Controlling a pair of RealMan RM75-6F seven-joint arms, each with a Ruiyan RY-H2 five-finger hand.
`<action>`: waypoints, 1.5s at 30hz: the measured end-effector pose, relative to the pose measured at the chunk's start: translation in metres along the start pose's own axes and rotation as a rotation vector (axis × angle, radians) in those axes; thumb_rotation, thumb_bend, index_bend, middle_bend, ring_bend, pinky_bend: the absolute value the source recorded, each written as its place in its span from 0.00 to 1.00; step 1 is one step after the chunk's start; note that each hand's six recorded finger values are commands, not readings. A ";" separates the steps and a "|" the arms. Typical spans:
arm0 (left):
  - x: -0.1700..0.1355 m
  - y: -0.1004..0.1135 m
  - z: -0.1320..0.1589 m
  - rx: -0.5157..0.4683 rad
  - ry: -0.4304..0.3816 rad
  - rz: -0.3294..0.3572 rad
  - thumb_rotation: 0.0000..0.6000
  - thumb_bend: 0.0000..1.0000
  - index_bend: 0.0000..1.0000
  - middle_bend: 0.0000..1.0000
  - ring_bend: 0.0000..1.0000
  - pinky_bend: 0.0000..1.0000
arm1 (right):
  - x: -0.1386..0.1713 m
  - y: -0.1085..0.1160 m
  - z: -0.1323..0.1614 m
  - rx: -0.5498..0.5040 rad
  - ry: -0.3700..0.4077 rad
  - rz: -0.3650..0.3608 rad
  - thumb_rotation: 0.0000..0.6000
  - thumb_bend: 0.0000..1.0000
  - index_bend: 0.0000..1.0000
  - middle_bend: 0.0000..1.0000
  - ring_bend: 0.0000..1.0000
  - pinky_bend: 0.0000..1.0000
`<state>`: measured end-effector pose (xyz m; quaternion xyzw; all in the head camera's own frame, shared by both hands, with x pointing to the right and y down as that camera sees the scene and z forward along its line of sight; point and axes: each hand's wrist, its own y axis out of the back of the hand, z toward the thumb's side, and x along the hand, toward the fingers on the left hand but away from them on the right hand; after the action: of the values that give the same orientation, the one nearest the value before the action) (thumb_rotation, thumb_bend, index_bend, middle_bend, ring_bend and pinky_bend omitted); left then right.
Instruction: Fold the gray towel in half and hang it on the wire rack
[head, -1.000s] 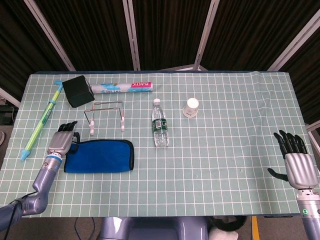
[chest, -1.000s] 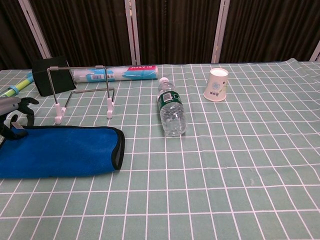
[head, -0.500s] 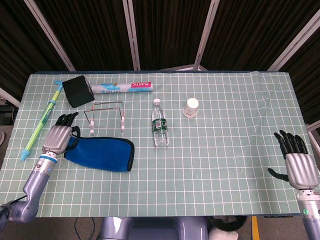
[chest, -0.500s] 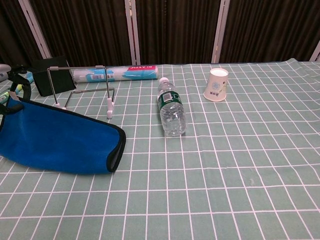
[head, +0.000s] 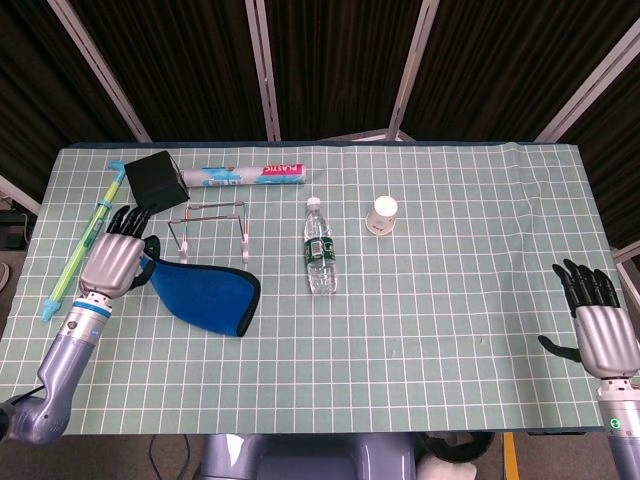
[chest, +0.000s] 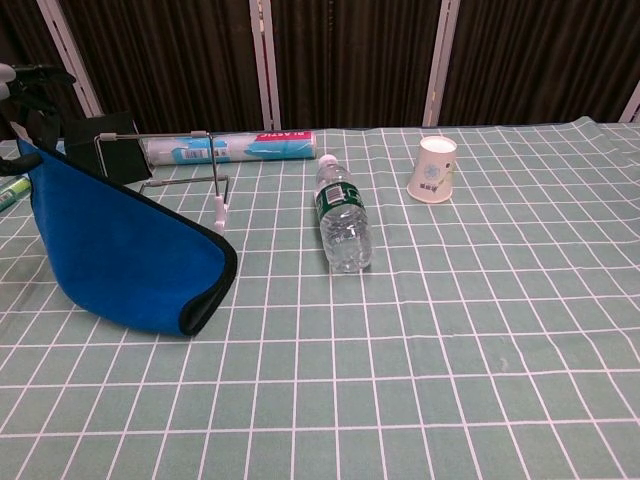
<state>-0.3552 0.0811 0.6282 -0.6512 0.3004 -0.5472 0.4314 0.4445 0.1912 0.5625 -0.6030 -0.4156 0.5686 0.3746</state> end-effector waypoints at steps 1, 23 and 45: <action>0.000 0.003 -0.001 0.013 0.001 0.010 1.00 0.68 0.84 0.00 0.00 0.00 | 0.000 0.000 0.000 -0.002 -0.001 0.000 1.00 0.00 0.00 0.00 0.00 0.00; 0.016 0.086 0.019 0.237 -0.052 0.213 1.00 0.68 0.84 0.00 0.00 0.00 | 0.000 0.003 -0.002 -0.018 -0.002 -0.005 1.00 0.00 0.00 0.00 0.00 0.00; 0.086 0.108 0.044 0.462 -0.174 0.263 1.00 0.68 0.85 0.00 0.00 0.00 | -0.002 -0.001 -0.007 -0.002 -0.026 0.006 1.00 0.00 0.00 0.00 0.00 0.00</action>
<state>-0.2851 -0.0311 0.5698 -0.5355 0.2115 -0.4826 0.6600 0.4516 0.1896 0.5649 -0.5971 -0.4191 0.5771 0.3671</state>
